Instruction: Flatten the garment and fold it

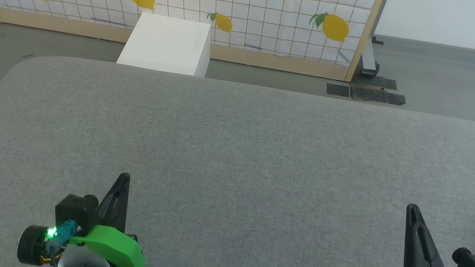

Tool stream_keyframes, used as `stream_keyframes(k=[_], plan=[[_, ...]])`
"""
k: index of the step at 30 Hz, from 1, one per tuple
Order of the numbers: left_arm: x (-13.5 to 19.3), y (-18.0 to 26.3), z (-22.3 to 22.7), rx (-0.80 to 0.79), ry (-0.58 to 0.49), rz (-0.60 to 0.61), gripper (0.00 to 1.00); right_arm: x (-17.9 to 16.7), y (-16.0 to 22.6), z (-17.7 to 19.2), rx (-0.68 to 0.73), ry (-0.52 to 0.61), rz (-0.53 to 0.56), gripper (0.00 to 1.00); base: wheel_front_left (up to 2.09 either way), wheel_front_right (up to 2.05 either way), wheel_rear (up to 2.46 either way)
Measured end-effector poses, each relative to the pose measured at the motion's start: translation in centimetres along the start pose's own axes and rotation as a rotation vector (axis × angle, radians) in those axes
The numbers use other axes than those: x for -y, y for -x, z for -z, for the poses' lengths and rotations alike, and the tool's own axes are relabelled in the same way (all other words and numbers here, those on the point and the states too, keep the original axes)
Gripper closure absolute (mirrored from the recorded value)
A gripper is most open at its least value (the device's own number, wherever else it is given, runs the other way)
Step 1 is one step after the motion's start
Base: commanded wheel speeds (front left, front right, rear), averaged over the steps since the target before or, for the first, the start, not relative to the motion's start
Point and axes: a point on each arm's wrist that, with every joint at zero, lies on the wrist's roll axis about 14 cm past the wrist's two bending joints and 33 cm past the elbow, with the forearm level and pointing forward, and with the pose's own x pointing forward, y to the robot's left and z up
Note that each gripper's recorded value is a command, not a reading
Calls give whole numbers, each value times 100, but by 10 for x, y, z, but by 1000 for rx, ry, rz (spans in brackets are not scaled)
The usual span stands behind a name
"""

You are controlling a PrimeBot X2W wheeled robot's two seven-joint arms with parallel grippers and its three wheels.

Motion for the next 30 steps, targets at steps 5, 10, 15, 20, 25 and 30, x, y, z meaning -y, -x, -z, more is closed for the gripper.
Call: stream_keyframes(k=[5,10,15,20,25,30], plan=[[1,-1,-1,0,-7,4,100,-1,0,0,-5,5,-3,100,0,0,0],[1,-2,-4,4,-11,6,100,-1,0,0,-11,13,-6,100,0,0,0],[1,-4,-7,9,-12,3,100,-2,0,-1,-15,22,-10,100,0,0,0],[2,-5,-8,9,-12,6,100,-3,-1,-1,-20,32,-12,100,0,0,0],[3,-5,-9,10,-29,8,100,-3,-1,-1,-25,41,-15,100,0,0,0],[2,-6,-11,11,-35,5,100,-4,-1,-1,-32,49,-17,100,0,0,0]])
